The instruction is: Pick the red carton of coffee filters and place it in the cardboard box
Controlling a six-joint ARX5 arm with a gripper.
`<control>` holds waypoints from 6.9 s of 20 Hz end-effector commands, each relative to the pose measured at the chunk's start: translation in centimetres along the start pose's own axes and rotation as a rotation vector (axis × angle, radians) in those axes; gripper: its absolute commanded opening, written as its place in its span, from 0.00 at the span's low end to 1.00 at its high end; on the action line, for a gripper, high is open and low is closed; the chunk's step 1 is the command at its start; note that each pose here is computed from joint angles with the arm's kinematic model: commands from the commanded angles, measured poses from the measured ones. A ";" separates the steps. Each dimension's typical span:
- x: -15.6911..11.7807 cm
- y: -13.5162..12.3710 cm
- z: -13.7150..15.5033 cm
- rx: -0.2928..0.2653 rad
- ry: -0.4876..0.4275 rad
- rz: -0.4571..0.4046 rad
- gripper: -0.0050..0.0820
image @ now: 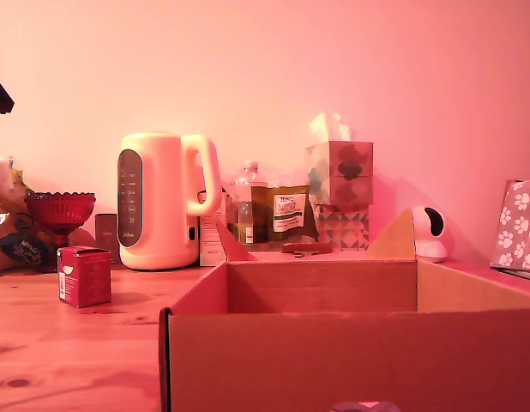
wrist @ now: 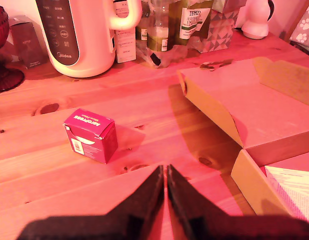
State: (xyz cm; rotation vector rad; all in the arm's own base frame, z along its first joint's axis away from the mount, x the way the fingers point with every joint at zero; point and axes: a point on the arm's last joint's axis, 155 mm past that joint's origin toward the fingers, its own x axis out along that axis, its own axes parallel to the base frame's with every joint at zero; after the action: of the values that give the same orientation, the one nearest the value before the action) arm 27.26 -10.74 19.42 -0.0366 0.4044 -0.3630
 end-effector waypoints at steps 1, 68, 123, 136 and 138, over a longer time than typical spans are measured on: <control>0.3 -0.2 -0.6 -0.003 0.007 -0.013 0.04; 21.6 11.0 -7.9 -0.559 0.302 0.496 0.32; 11.1 -23.6 -10.3 0.349 0.526 -0.634 0.32; 7.4 -20.2 -3.3 0.320 0.405 -0.528 0.01; 7.8 -18.4 -2.0 0.319 0.370 -0.468 0.03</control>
State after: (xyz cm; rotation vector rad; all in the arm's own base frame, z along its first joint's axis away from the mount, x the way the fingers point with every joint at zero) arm 26.56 -31.13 18.23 0.2319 0.6663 -0.9217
